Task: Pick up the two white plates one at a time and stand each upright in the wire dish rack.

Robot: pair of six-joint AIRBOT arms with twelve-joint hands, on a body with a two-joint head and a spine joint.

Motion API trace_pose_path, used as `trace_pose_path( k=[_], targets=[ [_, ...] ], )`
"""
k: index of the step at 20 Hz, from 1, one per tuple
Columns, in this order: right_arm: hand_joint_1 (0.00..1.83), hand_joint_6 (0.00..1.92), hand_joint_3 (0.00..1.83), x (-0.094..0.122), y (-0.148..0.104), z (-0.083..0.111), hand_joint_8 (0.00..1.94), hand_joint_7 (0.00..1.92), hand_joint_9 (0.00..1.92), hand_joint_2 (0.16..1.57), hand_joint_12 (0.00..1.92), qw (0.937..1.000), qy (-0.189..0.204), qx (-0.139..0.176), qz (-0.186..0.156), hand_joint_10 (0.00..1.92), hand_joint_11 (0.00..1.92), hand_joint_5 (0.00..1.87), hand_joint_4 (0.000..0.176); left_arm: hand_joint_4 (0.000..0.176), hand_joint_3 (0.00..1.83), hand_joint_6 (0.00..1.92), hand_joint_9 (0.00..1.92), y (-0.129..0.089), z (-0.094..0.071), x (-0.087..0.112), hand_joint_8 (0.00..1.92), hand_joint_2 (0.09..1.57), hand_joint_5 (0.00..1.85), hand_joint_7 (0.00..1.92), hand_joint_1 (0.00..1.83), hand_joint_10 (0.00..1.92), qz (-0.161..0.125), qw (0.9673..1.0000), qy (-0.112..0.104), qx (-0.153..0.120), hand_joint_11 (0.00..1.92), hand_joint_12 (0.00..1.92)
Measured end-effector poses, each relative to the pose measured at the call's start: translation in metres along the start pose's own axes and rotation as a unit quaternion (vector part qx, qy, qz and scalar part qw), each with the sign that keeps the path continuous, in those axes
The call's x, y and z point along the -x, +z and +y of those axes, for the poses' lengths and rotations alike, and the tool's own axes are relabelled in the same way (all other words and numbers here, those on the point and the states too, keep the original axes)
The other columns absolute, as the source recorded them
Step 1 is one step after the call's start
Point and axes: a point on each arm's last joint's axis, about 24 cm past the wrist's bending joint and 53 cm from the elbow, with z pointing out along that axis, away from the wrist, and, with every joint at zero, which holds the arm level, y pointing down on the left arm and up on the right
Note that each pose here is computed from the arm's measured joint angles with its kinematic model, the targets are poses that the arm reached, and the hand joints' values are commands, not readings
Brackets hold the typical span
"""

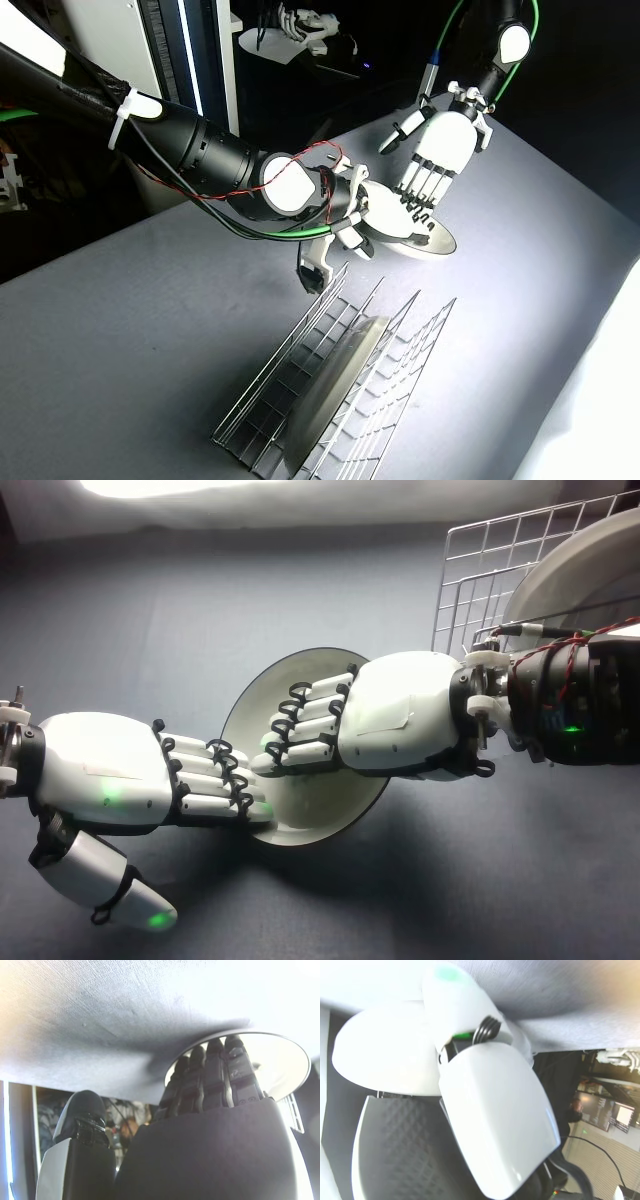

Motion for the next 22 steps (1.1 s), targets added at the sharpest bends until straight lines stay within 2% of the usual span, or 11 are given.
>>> trace_pose_path(
  k=[1, 3, 5, 6, 7, 8, 12, 14, 18, 20, 22],
  targets=[
    [1.51, 0.02, 0.00, 0.000, 0.000, 0.001, 0.02, 0.10, 0.16, 1.15, 0.86, 1.0000, 0.001, 0.002, 0.000, 0.04, 0.00, 0.08, 0.000, 0.000, 0.00, 0.00, 0.00, 0.000, 0.000, 0.000, 0.00, 1.24, 0.00, 0.00, 0.00, 0.00, 0.000, 1.0000, 0.000, 0.000, 0.00, 0.00],
    [1.45, 0.03, 0.00, 0.001, 0.000, 0.002, 0.02, 0.37, 0.41, 1.15, 1.17, 1.0000, 0.000, 0.004, -0.001, 0.05, 0.01, 0.30, 0.000, 0.000, 0.00, 0.00, 0.00, 0.000, 0.000, 0.000, 0.00, 1.24, 0.00, 0.00, 0.00, 0.00, 0.000, 1.0000, 0.000, 0.000, 0.00, 0.00],
    [1.41, 0.06, 0.00, 0.001, 0.000, 0.003, 0.04, 0.85, 0.82, 1.12, 1.12, 1.0000, 0.000, 0.006, -0.002, 0.08, 0.48, 0.78, 0.000, 0.000, 0.00, 0.01, 0.00, 0.000, 0.000, 0.001, 0.00, 1.25, 0.02, 0.00, 0.00, 0.00, -0.002, 1.0000, -0.001, 0.000, 0.00, 0.00],
    [1.48, 1.10, 0.00, 0.003, 0.000, 0.005, 0.04, 0.96, 0.92, 1.18, 1.35, 0.9999, 0.002, 0.010, -0.004, 0.07, 0.63, 0.70, 0.000, 0.000, 0.00, 0.00, 0.00, 0.000, 0.001, 0.001, 0.00, 1.25, 0.01, 0.00, 0.00, 0.00, -0.002, 1.0000, -0.003, 0.001, 0.00, 0.00],
    [1.39, 1.07, 0.00, 0.005, -0.001, 0.008, 0.69, 1.03, 0.84, 1.13, 1.23, 0.9998, 0.000, 0.017, -0.007, 0.98, 0.71, 0.88, 0.000, 0.000, 0.00, 0.00, 0.00, -0.001, 0.001, 0.001, 0.00, 1.24, 0.00, 0.00, 0.00, 0.00, -0.002, 1.0000, -0.002, 0.002, 0.00, 0.00],
    [1.37, 1.08, 0.00, 0.006, -0.001, 0.010, 0.86, 1.00, 0.85, 1.13, 1.24, 0.9997, -0.001, 0.022, -0.008, 1.23, 0.74, 0.89, 0.000, 0.000, 0.00, 0.00, 0.00, -0.001, 0.002, 0.001, 0.00, 1.24, 0.01, 0.00, 0.00, 0.00, -0.002, 1.0000, -0.005, 0.002, 0.00, 0.00],
    [1.37, 1.08, 0.00, 0.008, 0.000, 0.021, 0.81, 1.00, 0.88, 1.12, 1.13, 0.9990, 0.005, 0.042, -0.013, 1.24, 0.79, 0.94, 0.000, 0.000, 0.01, 0.00, 0.00, -0.003, 0.003, 0.001, 0.00, 1.25, 0.00, 0.00, 0.00, 0.00, -0.002, 1.0000, -0.007, 0.002, 0.00, 0.00],
    [1.36, 1.12, 0.00, 0.008, 0.000, 0.024, 0.90, 0.94, 0.82, 1.14, 1.20, 0.9988, 0.005, 0.046, -0.013, 1.31, 0.75, 0.92, 0.000, 0.000, 0.00, 0.01, 0.00, -0.005, 0.003, 0.008, 0.00, 1.25, 0.02, 0.01, 0.00, 0.00, -0.005, 1.0000, -0.006, -0.001, 0.00, 0.00],
    [1.36, 1.14, 0.00, 0.008, -0.003, 0.033, 0.97, 0.90, 0.77, 1.15, 1.28, 0.9987, 0.005, 0.050, -0.012, 1.34, 0.66, 0.93, 0.000, 0.000, 0.00, 0.00, 0.00, -0.011, 0.003, 0.041, 0.00, 1.25, 0.01, 0.00, 0.00, 0.00, -0.033, 0.9993, 0.017, 0.002, 0.00, 0.00],
    [1.36, 1.11, 0.00, 0.009, -0.008, 0.036, 0.90, 0.94, 0.80, 1.14, 1.28, 0.9988, 0.004, 0.048, -0.012, 1.31, 0.70, 0.93, 0.000, 0.000, 0.00, 0.00, 0.00, -0.025, 0.000, 0.076, 0.00, 1.25, 0.01, 0.00, 0.00, 0.00, -0.075, 0.9970, 0.020, -0.001, 0.00, 0.00],
    [1.36, 1.14, 0.00, 0.013, -0.014, 0.038, 0.91, 0.95, 0.79, 1.14, 1.27, 0.9988, 0.004, 0.046, -0.015, 1.32, 0.69, 0.91, 0.000, 0.000, 0.00, 0.00, 0.00, -0.036, 0.000, 0.095, 0.00, 1.25, 0.00, 0.00, 0.00, 0.00, -0.097, 0.9949, 0.028, 0.001, 0.00, 0.00]
  ],
)
